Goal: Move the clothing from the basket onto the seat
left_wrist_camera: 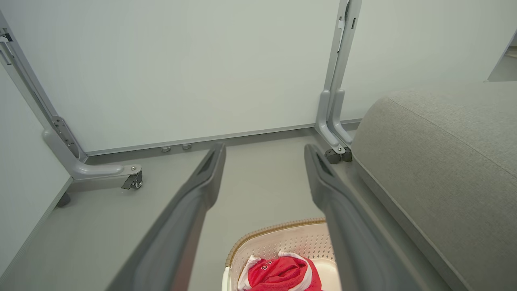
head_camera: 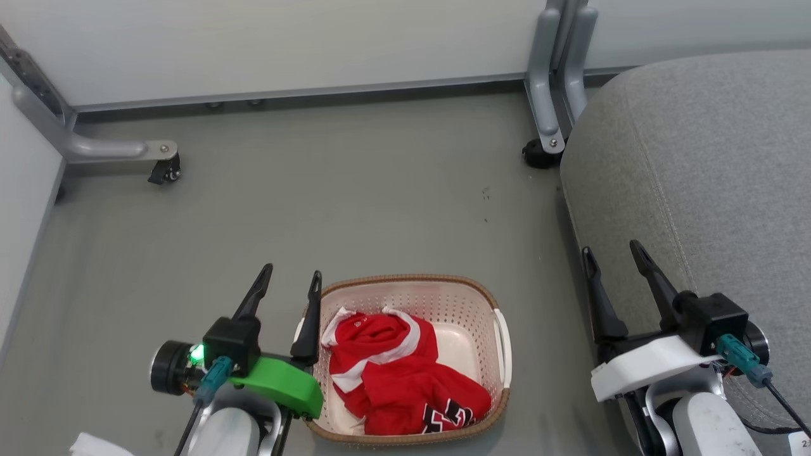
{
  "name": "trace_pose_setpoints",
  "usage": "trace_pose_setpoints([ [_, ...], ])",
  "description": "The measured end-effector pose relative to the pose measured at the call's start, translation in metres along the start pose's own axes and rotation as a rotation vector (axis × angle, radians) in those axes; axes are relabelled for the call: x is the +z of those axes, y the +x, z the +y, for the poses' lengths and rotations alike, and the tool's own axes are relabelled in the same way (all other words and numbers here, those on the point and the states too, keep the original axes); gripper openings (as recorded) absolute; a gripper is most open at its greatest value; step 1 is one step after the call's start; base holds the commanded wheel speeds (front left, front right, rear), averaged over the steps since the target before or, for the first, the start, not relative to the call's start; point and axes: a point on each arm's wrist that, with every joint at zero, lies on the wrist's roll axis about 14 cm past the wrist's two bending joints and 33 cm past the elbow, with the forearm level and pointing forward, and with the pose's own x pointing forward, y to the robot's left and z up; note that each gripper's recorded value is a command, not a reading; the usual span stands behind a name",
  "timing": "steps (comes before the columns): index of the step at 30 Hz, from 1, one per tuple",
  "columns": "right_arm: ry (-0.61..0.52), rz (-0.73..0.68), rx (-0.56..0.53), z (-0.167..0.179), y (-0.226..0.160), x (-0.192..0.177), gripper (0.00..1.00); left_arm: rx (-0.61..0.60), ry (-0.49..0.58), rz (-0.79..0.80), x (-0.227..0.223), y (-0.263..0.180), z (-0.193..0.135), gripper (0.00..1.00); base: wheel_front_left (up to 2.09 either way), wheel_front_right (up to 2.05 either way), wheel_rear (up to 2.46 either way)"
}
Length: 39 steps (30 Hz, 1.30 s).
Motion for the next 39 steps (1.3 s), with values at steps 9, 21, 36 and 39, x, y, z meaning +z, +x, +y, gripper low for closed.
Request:
trace_pose_setpoints([
  [9, -0.003, -0.001, 0.009, -0.005, 0.036, -0.009, 1.00, -0.144, 0.044, 0.127, -0.044, 0.049, -0.032, 1.00, 0.00, 0.00, 0.00],
  [21, 0.019, 0.051, -0.008, -0.022, 0.075, -0.056, 1.00, -0.379, 0.190, 0.419, -0.157, 0.084, -0.060, 1.00, 0.00, 0.00, 0.00],
  [36, 0.040, 0.202, -0.088, -0.058, 0.080, -0.141, 1.00, -0.521, 0.247, 0.734, -0.291, 0.088, -0.055, 1.00, 0.00, 0.00, 0.00],
  [39, 0.044, 0.237, -0.098, -0.063, 0.077, -0.157, 1.00, -0.536, 0.241, 0.778, -0.312, 0.085, -0.056, 1.00, 0.00, 0.00, 0.00],
])
